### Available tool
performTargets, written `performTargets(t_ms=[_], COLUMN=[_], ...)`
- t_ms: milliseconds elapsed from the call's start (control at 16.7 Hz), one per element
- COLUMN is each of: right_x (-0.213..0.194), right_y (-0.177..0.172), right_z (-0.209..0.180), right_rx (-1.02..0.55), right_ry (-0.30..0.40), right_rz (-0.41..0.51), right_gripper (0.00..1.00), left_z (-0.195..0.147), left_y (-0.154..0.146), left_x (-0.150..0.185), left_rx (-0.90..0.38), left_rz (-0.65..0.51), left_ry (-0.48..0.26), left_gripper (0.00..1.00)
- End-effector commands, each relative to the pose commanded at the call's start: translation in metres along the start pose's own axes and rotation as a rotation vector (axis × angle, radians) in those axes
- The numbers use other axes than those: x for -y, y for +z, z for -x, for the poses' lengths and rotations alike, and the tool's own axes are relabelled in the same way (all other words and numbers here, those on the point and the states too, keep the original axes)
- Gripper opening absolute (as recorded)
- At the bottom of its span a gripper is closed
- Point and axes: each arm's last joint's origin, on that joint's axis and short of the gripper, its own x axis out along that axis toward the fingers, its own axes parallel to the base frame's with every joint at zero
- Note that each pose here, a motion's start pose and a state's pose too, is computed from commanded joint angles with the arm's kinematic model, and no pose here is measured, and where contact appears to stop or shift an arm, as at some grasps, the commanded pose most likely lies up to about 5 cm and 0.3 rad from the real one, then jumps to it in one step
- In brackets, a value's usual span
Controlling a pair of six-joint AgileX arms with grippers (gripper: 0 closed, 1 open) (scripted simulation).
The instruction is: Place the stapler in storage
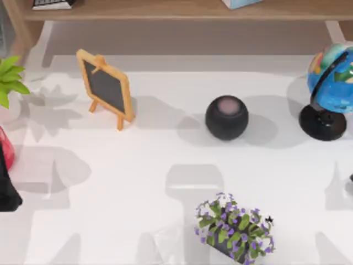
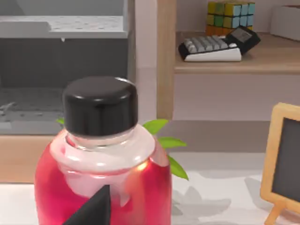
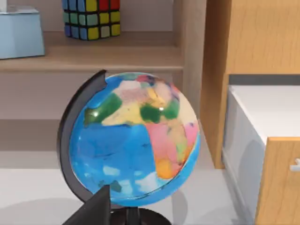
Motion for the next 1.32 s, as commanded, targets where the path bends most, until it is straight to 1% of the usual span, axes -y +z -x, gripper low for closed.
performTargets(t_ms=[240, 420, 660, 840, 1080, 1320], right_x=[0.000, 0.000, 0.000, 0.000, 0.001, 0.002], right_y=[0.003, 0.015, 0.034, 0.046, 0.050, 0.039], right_z=[-0.001, -0.005, -0.024, -0.050, -0.093, -0.137], right_rx=[-0.028, -0.142, -0.415, -0.650, -0.961, -1.233], right_ry=[0.000, 0.002, 0.024, 0.062, 0.141, 0.239], right_rz=[0.011, 0.050, 0.132, 0.200, 0.281, 0.338], right_gripper=[1.00, 1.00, 1.00, 1.00, 1.00, 1.00], left_z=[0.000, 0.000, 0.000, 0.000, 0.000, 0.000], left_y=[0.000, 0.000, 0.000, 0.000, 0.000, 0.000], left_x=[0.000, 0.000, 0.000, 0.000, 0.000, 0.000], left_rx=[0.000, 0.000, 0.000, 0.000, 0.000, 0.000], left_rz=[0.000, 0.000, 0.000, 0.000, 0.000, 0.000], left_ry=[0.000, 0.000, 0.000, 0.000, 0.000, 0.000], left_gripper=[1.00, 1.00, 1.00, 1.00, 1.00, 1.00])
